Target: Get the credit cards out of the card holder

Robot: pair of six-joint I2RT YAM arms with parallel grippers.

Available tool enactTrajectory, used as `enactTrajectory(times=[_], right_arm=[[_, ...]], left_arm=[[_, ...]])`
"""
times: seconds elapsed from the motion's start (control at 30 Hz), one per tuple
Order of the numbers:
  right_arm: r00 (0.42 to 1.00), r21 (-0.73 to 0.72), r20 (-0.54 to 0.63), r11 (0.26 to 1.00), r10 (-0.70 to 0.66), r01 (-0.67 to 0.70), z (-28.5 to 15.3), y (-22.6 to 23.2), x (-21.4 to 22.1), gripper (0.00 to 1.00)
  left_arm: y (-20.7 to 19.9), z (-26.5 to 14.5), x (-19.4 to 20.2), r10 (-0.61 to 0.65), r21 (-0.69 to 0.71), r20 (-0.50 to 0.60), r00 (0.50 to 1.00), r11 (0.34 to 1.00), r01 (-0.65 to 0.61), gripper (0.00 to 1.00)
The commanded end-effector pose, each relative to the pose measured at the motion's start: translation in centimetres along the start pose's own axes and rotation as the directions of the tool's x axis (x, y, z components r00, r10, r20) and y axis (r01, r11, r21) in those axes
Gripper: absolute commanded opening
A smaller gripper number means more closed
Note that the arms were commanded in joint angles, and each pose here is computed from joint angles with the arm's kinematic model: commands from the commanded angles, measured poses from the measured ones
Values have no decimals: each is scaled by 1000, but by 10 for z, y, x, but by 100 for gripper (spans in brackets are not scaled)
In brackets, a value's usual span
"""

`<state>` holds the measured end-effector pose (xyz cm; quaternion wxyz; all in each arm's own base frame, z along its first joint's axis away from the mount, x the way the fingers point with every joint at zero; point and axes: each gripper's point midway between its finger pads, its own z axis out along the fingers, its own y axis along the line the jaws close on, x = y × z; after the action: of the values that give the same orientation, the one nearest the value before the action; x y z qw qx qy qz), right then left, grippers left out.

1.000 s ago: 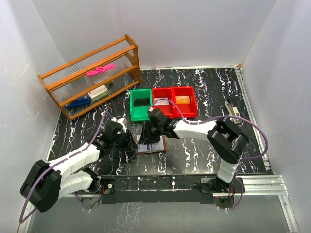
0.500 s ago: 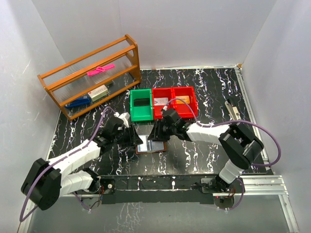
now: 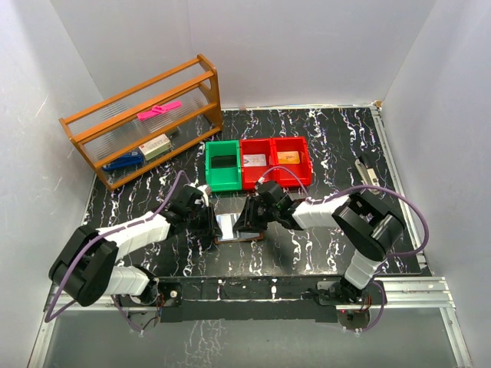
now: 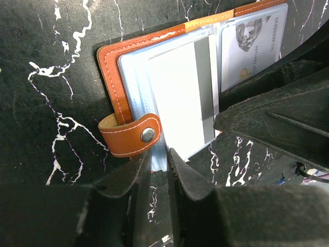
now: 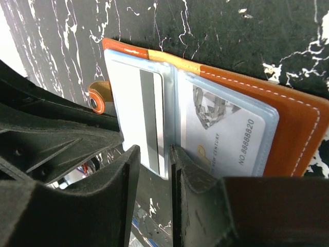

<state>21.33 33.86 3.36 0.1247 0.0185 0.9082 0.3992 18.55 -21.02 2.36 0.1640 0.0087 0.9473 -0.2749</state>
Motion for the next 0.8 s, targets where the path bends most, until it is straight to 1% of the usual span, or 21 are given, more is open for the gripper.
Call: enactTrajectory(times=[0.0, 0.13, 0.23, 0.3, 0.4, 0.57, 0.77], right_arm=[[1000, -74, 9, 997, 17, -16, 5, 8, 0, 25], [998, -114, 49, 993, 48, -42, 0, 14, -5, 18], [998, -167, 26, 985, 50, -45, 1, 23, -3, 13], [999, -193, 11, 980, 50, -46, 2, 27, -2, 6], [998, -191, 18, 980, 56, -52, 0, 25, -2, 0], [997, -163, 57, 986, 57, -47, -13, 14, -11, 0], [997, -128, 68, 991, 36, -27, -25, 3, -16, 0]], left_arm=[[0, 3, 6, 9, 6, -36, 999, 1000, -8, 16], [2, 3, 9, 7, -2, -41, 999, 1000, -7, 11], [3, 4, 11, 6, -3, -50, 999, 1000, -7, 9], [4, 5, 13, 8, -2, -58, 998, 1000, -8, 8], [9, 5, 13, -3, -30, -60, 998, 1000, 1, 6], [17, 6, 17, -30, -64, -55, 998, 998, 27, 4], [19, 6, 17, -33, -71, -48, 998, 997, 30, 2]])
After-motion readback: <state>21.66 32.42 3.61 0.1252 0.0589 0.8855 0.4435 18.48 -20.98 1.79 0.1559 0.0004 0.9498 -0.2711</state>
